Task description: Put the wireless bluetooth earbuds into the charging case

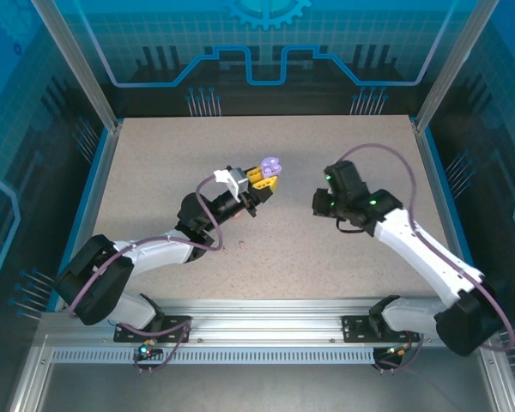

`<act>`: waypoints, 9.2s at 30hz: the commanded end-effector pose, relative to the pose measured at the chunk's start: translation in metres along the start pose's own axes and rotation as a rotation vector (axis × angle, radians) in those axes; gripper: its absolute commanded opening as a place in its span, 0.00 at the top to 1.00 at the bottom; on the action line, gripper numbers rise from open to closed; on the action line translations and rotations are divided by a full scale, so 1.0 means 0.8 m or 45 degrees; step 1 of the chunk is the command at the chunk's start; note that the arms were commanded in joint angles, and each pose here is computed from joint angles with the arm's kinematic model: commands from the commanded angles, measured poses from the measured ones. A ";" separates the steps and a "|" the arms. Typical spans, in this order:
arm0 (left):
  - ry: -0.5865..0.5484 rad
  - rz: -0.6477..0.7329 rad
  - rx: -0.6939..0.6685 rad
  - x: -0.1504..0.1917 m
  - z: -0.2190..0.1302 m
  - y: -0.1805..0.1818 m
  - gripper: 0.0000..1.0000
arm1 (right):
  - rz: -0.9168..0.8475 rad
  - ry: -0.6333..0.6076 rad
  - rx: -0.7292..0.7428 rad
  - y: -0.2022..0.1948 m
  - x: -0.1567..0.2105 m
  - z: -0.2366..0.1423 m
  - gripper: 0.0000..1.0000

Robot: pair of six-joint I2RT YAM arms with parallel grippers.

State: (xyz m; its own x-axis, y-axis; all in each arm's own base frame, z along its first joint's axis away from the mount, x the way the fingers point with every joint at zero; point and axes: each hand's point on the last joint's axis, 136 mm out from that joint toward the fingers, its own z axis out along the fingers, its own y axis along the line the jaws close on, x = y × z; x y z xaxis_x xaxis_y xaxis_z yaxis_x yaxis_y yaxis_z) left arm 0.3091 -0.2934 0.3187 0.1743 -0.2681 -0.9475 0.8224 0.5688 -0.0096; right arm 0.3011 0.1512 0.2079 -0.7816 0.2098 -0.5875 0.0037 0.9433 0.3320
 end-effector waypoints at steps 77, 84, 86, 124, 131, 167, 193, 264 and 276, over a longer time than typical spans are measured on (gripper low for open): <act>-0.098 0.030 0.188 -0.053 0.017 -0.033 1.00 | -0.638 -0.391 -0.815 0.188 -0.060 -0.122 0.87; -0.101 0.031 0.186 -0.054 0.017 -0.033 1.00 | -0.651 -0.344 -0.808 0.183 -0.050 -0.115 0.87; -0.098 0.030 0.183 -0.054 0.017 -0.032 1.00 | -0.658 -0.333 -0.814 0.184 -0.047 -0.114 0.86; -0.019 -0.006 0.212 -0.031 0.021 -0.035 1.00 | -0.351 -0.315 -0.490 0.133 -0.137 -0.121 0.33; 0.016 -0.021 0.240 -0.022 0.022 -0.039 1.00 | -0.340 -0.165 -0.433 0.138 -0.147 -0.078 0.34; 0.519 -0.783 -0.151 0.161 0.079 0.032 1.00 | 0.136 -0.035 -0.066 -0.029 -0.061 -0.054 0.33; 1.246 -1.666 -0.685 0.409 0.140 0.055 0.97 | 0.190 0.007 -0.053 -0.050 -0.019 -0.055 0.32; 0.439 -0.746 -1.504 0.036 -0.165 0.243 0.01 | 0.105 0.121 -0.106 0.062 -0.016 0.005 0.14; 0.874 -0.917 -1.398 0.143 -0.156 0.249 0.01 | 0.095 0.245 0.007 0.115 -0.005 0.091 0.14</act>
State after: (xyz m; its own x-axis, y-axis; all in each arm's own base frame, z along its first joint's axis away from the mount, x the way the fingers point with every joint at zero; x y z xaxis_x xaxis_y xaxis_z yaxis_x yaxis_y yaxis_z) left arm 0.4259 -0.0967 0.1866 -0.5163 -0.5520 -0.6548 -0.2938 0.8323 -0.4700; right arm 0.3433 0.2560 0.1873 -0.8931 0.1917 -0.4070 0.0252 0.9246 0.3801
